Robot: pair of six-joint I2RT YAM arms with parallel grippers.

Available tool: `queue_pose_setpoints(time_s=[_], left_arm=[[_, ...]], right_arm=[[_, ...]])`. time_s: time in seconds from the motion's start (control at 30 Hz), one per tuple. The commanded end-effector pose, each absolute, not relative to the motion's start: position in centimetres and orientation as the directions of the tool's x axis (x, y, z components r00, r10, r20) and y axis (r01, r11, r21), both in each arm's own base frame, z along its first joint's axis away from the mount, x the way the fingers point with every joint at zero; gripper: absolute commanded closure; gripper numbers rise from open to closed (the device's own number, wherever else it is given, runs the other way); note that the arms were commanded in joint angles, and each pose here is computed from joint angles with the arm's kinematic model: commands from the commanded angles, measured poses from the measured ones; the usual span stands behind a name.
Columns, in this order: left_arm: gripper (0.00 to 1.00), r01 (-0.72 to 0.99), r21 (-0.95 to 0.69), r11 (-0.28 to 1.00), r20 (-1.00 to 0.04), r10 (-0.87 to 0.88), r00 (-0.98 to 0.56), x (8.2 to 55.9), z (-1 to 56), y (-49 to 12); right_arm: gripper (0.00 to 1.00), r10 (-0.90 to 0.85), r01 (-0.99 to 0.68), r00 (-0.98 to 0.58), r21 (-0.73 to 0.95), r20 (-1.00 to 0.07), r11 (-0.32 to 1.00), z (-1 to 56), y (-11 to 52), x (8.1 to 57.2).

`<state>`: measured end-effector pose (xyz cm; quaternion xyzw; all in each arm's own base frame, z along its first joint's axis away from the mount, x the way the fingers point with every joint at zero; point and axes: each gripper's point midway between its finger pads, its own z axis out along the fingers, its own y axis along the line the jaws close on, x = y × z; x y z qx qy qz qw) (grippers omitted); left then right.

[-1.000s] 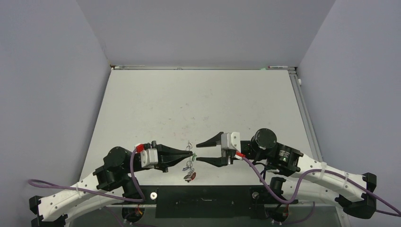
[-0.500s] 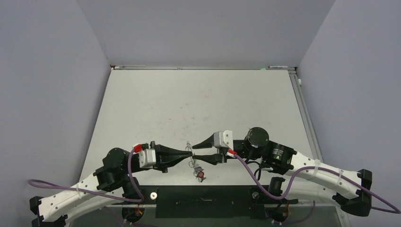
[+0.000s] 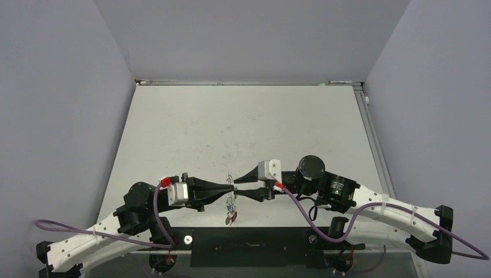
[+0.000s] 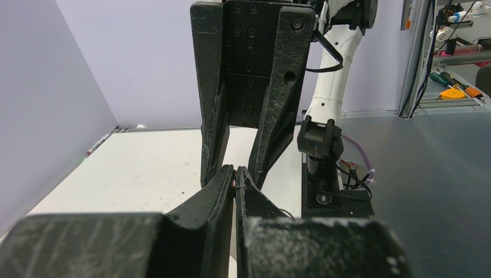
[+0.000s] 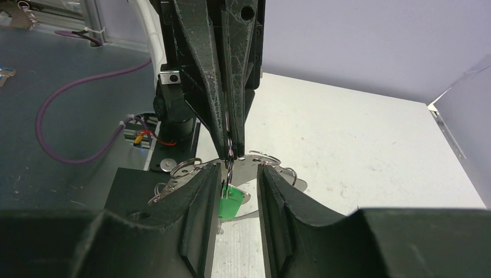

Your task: Put the keys on the keyring

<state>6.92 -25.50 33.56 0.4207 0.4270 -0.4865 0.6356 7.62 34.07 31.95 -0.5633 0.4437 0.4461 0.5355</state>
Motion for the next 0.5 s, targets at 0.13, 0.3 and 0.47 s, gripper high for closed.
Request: queue_pose_setpoints(time_s=[0.13,0.3,0.47], left_arm=[[1.00,0.971,0.132,0.197,-0.911,-0.361,0.197,6.74,36.66,-24.63],[1.00,0.972,0.131,0.196,-0.912,-0.361,0.195,6.75,36.56,-24.69],[1.00,0.972,0.128,0.199,-0.911,-0.363,0.195,6.78,36.56,-24.62]], right_arm=[[0.70,0.023,-0.973,0.227,-0.228,-0.974,-0.027,33.11,34.53,7.59],[0.73,0.022,-0.973,0.227,-0.227,-0.974,-0.028,33.09,34.61,7.59],[0.75,0.024,-0.973,0.227,-0.227,-0.974,-0.029,33.19,34.62,7.58]])
